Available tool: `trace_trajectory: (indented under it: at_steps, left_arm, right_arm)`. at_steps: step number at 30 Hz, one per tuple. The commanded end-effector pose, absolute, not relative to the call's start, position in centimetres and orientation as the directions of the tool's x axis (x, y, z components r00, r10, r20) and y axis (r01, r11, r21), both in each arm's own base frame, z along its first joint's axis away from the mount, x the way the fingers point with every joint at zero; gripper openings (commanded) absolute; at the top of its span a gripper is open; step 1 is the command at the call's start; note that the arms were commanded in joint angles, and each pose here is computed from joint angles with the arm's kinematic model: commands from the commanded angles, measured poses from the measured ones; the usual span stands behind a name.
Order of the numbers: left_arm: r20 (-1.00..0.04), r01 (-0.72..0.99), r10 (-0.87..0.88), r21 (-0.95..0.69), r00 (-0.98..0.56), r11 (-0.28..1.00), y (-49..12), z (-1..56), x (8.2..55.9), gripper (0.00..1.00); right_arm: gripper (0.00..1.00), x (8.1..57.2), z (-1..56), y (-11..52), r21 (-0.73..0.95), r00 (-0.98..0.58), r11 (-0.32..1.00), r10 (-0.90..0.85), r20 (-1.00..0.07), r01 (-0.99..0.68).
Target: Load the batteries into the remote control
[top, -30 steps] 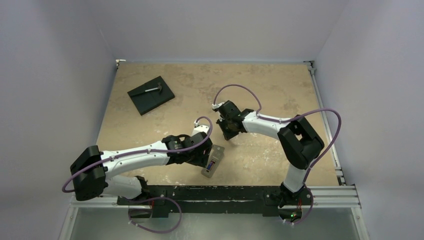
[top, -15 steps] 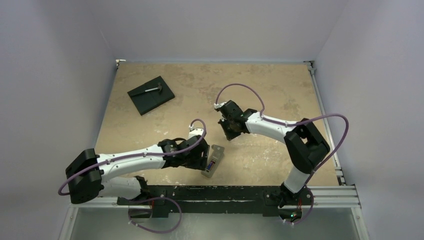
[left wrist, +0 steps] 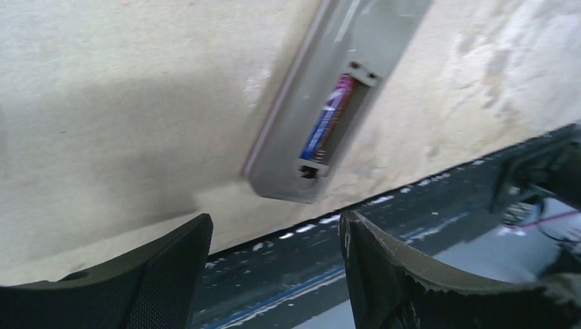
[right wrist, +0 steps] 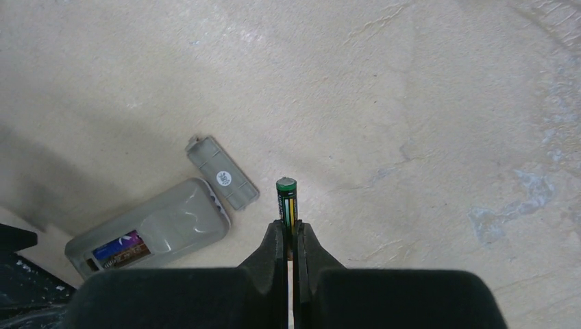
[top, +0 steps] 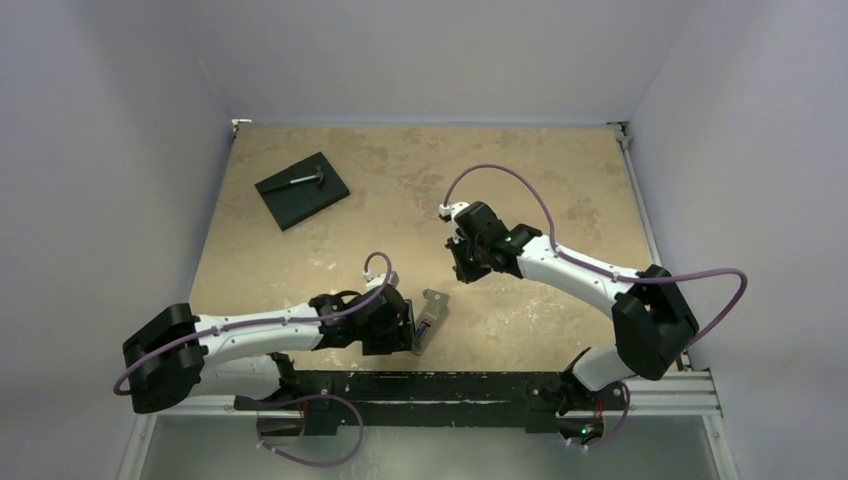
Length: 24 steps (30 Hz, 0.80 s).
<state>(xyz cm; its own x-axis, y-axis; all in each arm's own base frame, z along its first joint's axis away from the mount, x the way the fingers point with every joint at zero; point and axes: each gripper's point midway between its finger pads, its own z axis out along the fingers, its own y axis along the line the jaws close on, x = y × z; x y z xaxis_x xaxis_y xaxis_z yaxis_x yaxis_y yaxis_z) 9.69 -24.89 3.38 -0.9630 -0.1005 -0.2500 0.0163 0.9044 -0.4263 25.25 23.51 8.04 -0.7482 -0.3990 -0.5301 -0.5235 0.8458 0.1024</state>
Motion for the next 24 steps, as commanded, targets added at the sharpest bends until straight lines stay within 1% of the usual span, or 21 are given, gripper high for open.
trace_trajectory:
  at_steps: [1,4,10,17,21,24]
  left_arm:
    - [-0.212,-0.047,-0.223,-0.617,-0.951,0.786,-28.2,6.3,10.3,0.68]
    - [-0.164,-0.059,-0.229,-0.676,-0.959,0.734,-29.3,7.0,9.7,0.69]
    - [-0.128,-0.013,-0.151,-0.721,-0.980,0.693,-32.1,7.5,7.8,0.69]
    - [-0.151,0.072,-0.054,-0.715,-0.987,0.695,-35.6,7.6,5.8,0.69]
    - [-0.161,0.079,-0.046,-0.691,-0.986,0.719,-36.0,6.7,6.0,0.69]
    - [-0.199,0.090,-0.054,-0.647,-0.978,0.757,-35.6,6.2,6.8,0.69]
  right_arm:
    - [0.00,23.6,8.8,24.4,0.175,-0.746,0.818,-0.382,-0.545,-0.547]
    - [0.00,23.0,9.1,24.3,0.193,-0.743,0.813,-0.371,-0.557,-0.550]
    - [0.00,21.9,10.3,25.0,0.260,-0.739,0.784,-0.339,-0.583,-0.564]
    - [0.00,21.6,11.0,24.3,0.259,-0.736,0.796,-0.310,-0.601,-0.547]
    - [0.00,21.4,11.3,23.9,0.259,-0.738,0.803,-0.298,-0.605,-0.536]
    - [0.00,21.3,11.5,23.6,0.258,-0.740,0.810,-0.288,-0.609,-0.527]
